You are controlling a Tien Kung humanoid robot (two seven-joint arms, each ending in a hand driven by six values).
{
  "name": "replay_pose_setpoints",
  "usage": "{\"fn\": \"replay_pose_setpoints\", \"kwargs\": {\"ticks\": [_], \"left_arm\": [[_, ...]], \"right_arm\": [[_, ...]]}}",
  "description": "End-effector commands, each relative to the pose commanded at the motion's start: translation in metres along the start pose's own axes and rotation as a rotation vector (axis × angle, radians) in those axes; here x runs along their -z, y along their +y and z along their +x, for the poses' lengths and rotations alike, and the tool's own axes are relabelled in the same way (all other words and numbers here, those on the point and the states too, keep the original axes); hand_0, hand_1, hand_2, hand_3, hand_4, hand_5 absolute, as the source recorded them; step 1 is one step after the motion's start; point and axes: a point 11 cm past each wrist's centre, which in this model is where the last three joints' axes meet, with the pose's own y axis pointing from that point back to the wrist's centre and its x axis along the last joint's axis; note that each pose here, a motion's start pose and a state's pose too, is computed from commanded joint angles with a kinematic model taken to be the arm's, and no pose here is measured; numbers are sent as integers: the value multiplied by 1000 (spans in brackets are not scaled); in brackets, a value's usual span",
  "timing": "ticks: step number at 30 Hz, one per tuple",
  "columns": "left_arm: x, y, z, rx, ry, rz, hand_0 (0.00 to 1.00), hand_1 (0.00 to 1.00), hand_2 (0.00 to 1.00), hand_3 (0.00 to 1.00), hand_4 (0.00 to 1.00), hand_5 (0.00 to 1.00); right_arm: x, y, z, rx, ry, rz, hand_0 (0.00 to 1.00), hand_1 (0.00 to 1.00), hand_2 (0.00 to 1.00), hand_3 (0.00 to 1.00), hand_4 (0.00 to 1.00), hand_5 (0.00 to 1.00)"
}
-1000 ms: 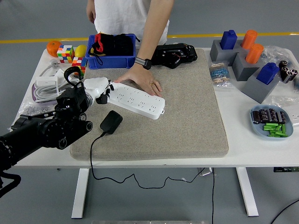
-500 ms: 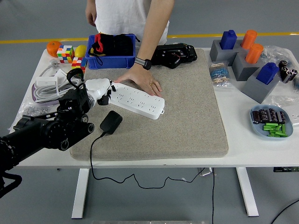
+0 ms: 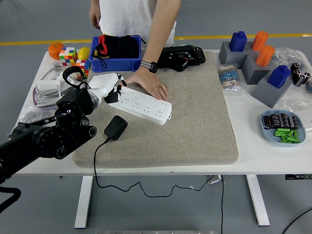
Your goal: Press the white button,pick up the black plug,place it near the board,insert it into the board
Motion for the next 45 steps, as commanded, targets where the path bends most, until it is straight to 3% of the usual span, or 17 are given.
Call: {"fn": "replay_pose_setpoints", "kwargs": {"ticks": [3,4,10,11,16,17,22,23,28,29,34,35,40,41,45], "left_arm": [[3,10,2,-18,47,-10,167,134,161,695,255,2],[6,15,2,-23,62,-12,249,378,384,789,766,167],[10,38,-3,-36,165,-61,249,378,384,789,766,167],[11,44,-6,-36,190,-70,468,726,673,829,922,408],[13,62,-16,-22,247,-87,468,726,673,829,922,408],[14,66,-20,-16,254,-87,869,947,944,935,998,687],[15,76,-36,3,258,-88,869,947,944,935,998,687],[16,77,-39,6,254,-86,857,933,947,946,998,752],[19,78,-53,18,223,-66,857,933,947,946,998,752],[20,78,-54,16,206,-63,758,860,877,932,998,653],[24,78,-63,24,158,-47,758,860,877,932,998,653],[24,78,-64,28,158,-45,672,782,777,894,998,461],[28,77,-68,29,136,-33,672,782,777,894,998,461],[29,77,-68,28,132,-33,459,681,687,862,998,407],[32,76,-71,32,103,-25,459,681,687,862,998,407]], "right_arm": [[0,0,-1,1,-1,1,688,613,608,565,627,223],[0,0,-1,1,-1,0,688,613,608,564,626,221],[-5,0,-2,3,0,-9,688,613,608,564,626,221],[-5,1,-2,4,1,-10,688,613,608,565,626,221],[-5,1,-2,3,-2,-7,688,613,608,565,626,221],[-5,1,-2,2,-3,-7,688,613,608,564,626,221],[-7,1,-3,4,-1,-10,688,613,608,564,626,221],[-7,1,-3,5,-1,-12,688,613,608,564,627,220],[-8,1,-5,7,-1,-13,688,613,608,564,627,220],[-8,1,-5,8,-2,-13,688,613,608,564,627,220],[-9,1,-6,10,-2,-14,688,613,608,564,627,220],[-9,1,-7,10,-1,-14,688,613,607,564,627,220],[-9,1,-6,9,-2,-15,688,613,607,564,627,220],[-9,1,-6,9,-2,-15,687,613,607,564,627,218],[-9,1,-6,10,-6,-15,687,613,607,564,627,218]]}}
